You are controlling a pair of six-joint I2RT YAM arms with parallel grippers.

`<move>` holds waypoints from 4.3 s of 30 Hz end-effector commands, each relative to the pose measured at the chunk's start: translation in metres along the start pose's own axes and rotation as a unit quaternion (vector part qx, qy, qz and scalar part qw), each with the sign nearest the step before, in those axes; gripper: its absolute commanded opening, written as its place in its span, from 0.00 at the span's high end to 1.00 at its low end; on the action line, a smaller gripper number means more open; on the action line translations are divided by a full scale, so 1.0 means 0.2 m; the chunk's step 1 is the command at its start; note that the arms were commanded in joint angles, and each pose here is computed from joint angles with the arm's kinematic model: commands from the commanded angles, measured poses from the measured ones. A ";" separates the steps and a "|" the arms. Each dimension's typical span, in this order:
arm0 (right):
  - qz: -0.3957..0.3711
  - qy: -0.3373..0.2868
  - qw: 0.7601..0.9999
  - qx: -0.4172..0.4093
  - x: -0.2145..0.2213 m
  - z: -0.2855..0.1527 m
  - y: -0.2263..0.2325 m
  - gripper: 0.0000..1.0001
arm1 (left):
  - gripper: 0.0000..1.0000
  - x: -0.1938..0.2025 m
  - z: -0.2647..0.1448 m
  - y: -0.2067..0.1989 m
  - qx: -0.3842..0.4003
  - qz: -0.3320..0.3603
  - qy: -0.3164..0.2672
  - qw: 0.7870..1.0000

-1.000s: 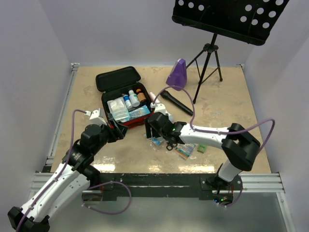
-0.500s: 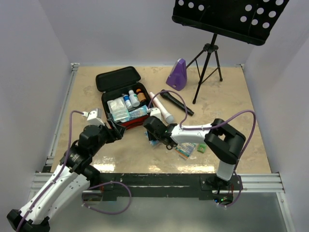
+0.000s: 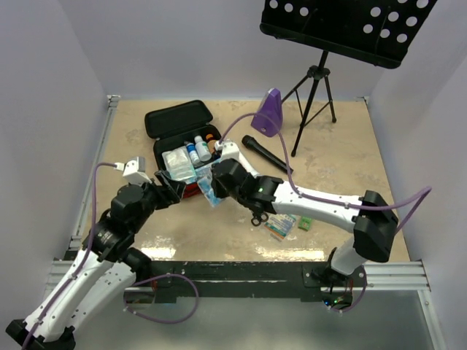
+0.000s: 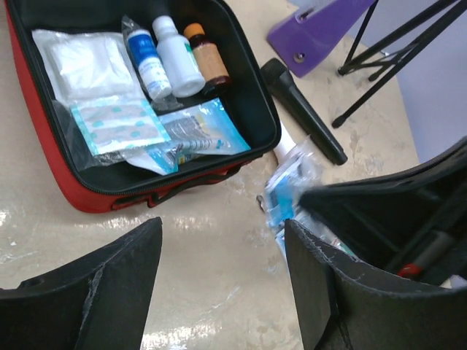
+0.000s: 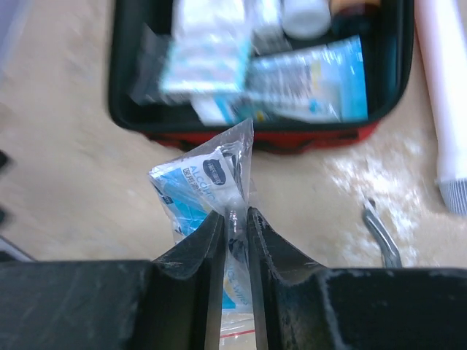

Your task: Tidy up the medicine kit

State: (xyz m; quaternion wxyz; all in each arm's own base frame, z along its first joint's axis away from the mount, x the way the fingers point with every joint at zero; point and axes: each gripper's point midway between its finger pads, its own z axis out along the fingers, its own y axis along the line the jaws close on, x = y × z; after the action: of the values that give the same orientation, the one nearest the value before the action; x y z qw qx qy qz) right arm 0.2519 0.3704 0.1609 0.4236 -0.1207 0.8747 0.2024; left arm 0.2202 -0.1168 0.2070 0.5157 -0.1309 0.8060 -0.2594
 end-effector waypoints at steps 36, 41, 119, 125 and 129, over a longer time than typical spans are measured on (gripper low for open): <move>0.050 -0.074 0.995 -0.033 -0.47 1.09 0.34 0.73 | 0.27 -0.35 -0.26 0.17 -0.104 -0.019 -0.144 0.984; 0.072 -0.060 0.994 -0.048 -0.41 1.13 0.37 0.69 | 0.26 -0.35 -0.26 0.19 -0.108 -0.018 -0.144 0.984; -0.052 0.142 0.981 0.119 0.52 0.15 -0.39 0.49 | 0.13 0.30 0.13 0.07 0.017 -0.066 0.051 0.996; -0.067 0.166 0.979 0.103 0.52 0.18 -0.39 0.50 | 0.13 0.31 0.12 0.08 0.018 -0.069 0.053 0.996; -0.066 0.183 0.978 0.082 0.54 0.18 -0.40 0.51 | 0.13 0.30 0.12 0.07 0.018 -0.069 0.052 0.996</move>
State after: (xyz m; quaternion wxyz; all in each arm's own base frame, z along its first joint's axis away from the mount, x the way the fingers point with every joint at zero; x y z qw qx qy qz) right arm 0.2416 0.3058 0.0301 0.2936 -0.1515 0.9423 0.0546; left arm 0.2173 -0.1368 0.1427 0.4572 -0.1615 0.8206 -0.3023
